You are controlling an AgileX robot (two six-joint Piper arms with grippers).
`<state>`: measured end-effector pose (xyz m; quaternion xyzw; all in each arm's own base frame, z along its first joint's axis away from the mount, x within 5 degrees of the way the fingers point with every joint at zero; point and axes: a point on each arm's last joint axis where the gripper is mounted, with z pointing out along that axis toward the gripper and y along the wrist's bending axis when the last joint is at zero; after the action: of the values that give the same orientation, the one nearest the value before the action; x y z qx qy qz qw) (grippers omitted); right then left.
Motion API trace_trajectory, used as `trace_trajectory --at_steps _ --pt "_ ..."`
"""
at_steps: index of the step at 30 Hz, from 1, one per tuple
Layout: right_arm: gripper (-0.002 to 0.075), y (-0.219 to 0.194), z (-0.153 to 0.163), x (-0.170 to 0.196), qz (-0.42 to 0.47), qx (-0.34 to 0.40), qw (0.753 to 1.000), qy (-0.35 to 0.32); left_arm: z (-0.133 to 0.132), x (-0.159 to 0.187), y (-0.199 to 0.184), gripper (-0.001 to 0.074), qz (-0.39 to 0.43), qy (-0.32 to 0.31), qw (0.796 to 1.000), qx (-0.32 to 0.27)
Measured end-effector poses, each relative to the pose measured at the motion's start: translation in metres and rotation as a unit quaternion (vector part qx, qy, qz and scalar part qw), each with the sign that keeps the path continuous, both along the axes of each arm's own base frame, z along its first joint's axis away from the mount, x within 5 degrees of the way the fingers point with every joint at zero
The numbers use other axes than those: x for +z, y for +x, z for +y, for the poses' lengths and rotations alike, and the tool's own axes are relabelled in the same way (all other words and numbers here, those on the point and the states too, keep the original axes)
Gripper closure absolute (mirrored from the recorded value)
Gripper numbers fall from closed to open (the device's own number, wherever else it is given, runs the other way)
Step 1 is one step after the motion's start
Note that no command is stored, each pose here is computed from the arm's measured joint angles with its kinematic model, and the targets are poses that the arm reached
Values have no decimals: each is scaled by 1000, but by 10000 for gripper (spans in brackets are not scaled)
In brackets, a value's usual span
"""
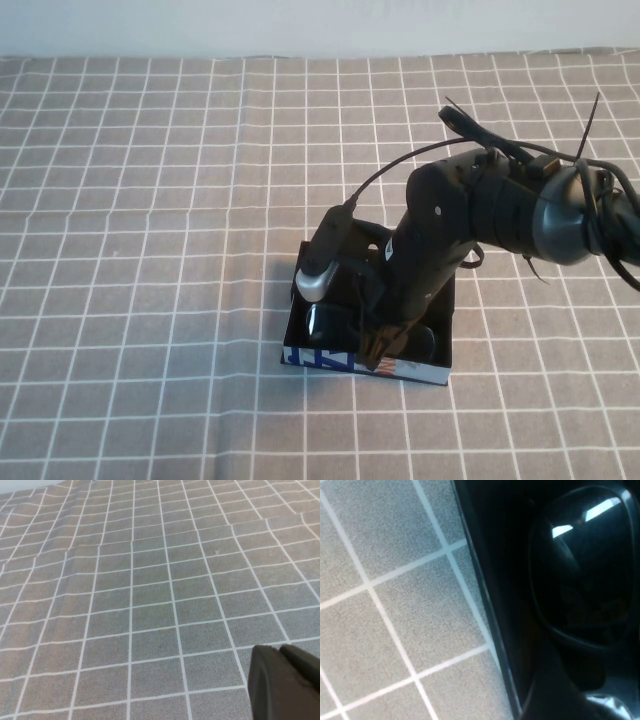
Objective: Take glasses out of glasses case
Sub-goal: Pick up the glasses from the glasses case, then place the glasses on the table
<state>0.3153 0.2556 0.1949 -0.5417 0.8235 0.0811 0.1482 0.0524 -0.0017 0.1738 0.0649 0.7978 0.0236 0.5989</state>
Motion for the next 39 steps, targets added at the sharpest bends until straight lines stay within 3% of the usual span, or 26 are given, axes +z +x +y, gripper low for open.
trace_trajectory --at_steps 4,10,16,25,27,31,39 --pt "452 1 1 -7 4 3 1000 -5 0 0 0 739 0 0 1000 0" --pt "654 2 3 -6 5 3 1000 1 0 0 0 739 0 0 1000 0" --pt "658 5 5 13 8 -1 1000 -2 0 0 0 739 0 0 1000 0" --pt "658 -9 -3 102 24 -57 998 22 0 0 0 739 0 0 1000 0" --pt "658 -14 -9 116 30 -89 995 28 0 0 0 739 0 0 1000 0" --pt "659 -23 -35 139 35 -220 974 41 0 0 0 739 0 0 1000 0" --pt "659 -67 -109 135 5 -491 871 -1 0 0 0 739 0 0 1000 0"
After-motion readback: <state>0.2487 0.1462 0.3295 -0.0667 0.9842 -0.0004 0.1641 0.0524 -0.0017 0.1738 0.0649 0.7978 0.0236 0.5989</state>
